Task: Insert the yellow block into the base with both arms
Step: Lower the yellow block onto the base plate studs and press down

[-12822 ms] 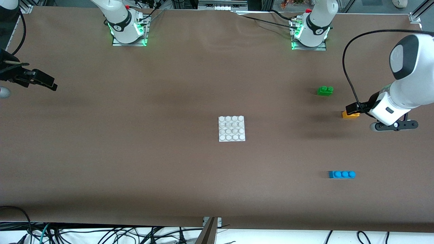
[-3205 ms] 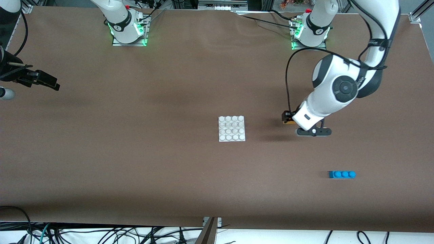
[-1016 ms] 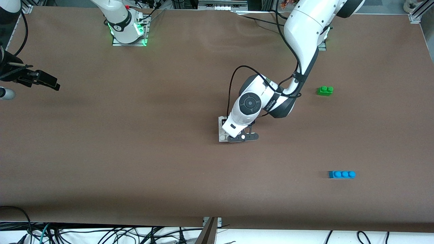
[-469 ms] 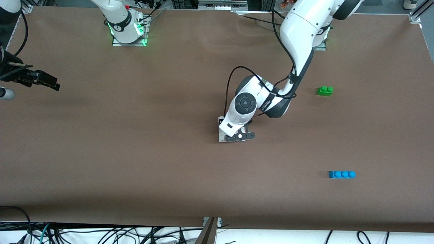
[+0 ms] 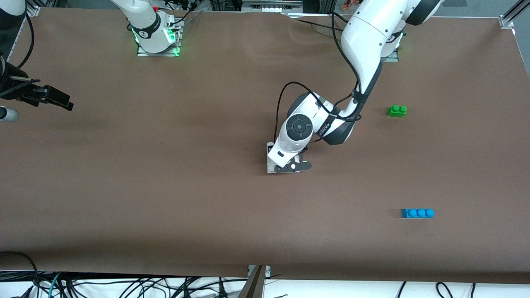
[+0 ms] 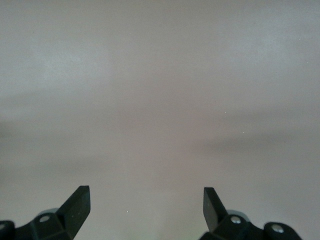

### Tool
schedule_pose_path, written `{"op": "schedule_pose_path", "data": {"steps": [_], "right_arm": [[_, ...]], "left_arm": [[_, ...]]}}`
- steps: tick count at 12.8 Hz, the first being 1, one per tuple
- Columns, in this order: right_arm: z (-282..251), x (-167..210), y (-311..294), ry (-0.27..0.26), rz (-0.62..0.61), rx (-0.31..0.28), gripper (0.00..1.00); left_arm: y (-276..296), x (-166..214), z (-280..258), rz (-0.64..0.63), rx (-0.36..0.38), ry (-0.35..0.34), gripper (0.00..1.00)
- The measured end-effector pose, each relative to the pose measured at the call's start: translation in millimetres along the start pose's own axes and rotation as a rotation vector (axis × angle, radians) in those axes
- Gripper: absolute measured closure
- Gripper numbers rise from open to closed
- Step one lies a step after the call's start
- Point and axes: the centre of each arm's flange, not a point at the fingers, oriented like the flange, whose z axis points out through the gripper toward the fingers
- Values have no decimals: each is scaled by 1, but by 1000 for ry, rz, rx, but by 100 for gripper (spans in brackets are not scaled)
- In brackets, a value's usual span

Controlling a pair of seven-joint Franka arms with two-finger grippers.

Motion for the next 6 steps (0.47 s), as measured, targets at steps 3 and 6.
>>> {"op": "schedule_pose_path", "data": {"steps": [3,6], "right_arm": [[0,0,0,0,0,0,0],[0,0,0,0,0,0,0]], "left_arm": [[0,0,0,0,0,1,32],[0,1,3,-1,-5,6,32]]}}
